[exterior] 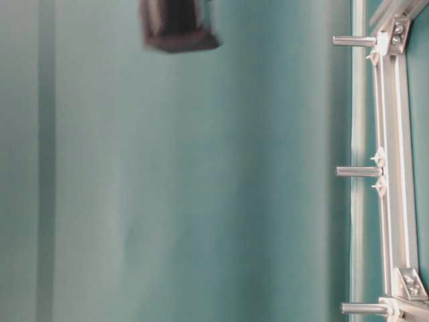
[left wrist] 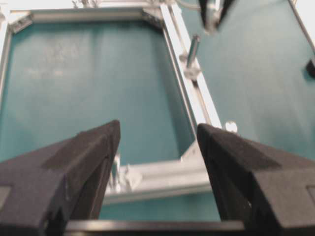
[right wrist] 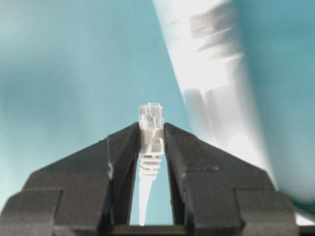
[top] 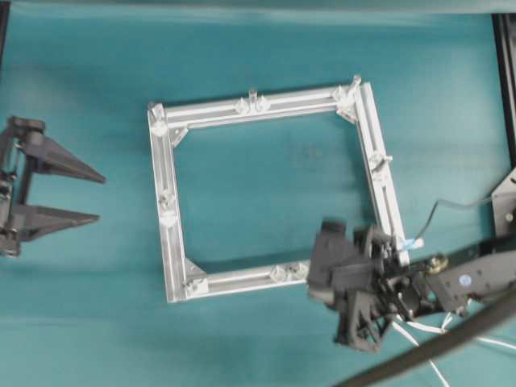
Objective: Move the cable alternately left and right between 8 pins so it hooks onto each one.
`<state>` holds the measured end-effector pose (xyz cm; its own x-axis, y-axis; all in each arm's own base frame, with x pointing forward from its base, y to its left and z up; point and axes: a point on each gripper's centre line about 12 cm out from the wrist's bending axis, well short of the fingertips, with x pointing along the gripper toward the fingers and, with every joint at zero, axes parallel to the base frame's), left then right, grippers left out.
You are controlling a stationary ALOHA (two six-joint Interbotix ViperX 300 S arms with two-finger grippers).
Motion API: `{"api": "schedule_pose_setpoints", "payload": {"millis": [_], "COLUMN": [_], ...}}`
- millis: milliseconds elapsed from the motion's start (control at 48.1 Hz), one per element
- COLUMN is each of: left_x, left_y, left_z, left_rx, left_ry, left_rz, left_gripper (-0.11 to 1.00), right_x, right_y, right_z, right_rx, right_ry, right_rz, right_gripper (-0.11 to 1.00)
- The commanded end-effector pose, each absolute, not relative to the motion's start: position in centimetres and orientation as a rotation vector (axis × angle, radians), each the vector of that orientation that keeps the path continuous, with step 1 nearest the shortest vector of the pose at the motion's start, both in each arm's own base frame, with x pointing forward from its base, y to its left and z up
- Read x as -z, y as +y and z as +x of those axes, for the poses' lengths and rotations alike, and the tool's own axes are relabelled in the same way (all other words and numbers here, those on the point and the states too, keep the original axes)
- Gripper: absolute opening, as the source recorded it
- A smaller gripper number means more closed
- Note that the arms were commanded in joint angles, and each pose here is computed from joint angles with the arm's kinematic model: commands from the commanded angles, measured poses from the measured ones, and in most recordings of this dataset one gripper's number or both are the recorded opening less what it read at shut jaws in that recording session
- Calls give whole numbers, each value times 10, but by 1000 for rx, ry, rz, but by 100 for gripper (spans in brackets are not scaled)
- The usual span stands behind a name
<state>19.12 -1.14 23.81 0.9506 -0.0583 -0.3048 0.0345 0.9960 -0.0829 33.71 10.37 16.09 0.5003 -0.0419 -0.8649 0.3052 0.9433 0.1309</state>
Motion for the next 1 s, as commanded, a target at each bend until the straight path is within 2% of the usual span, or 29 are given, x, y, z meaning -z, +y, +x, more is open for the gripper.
{"api": "schedule_pose_setpoints", "payload": {"millis": [0, 145, 478, 665, 976], "left_x": [-242, -236, -223, -223, -221], "left_y": [-12, -11, -3, -1, -1], "left_z": [184, 172, 162, 162, 162], "left_rx": [55, 58, 16, 3, 3], "left_ry": [298, 287, 293, 292, 298], "left_rz": [-69, -65, -50, -52, -52], "left_gripper": [66, 66, 66, 66, 66], "right_x": [-186, -192, -176, -173, -180], "right_y": [87, 68, 26, 16, 40], "right_z": [345, 353, 388, 418, 439], "right_rx": [323, 458, 586, 549, 405], "right_ry": [941, 857, 827, 788, 758], "right_rz": [311, 400, 495, 529, 493], "right_gripper": [19, 19, 19, 19, 19]}}
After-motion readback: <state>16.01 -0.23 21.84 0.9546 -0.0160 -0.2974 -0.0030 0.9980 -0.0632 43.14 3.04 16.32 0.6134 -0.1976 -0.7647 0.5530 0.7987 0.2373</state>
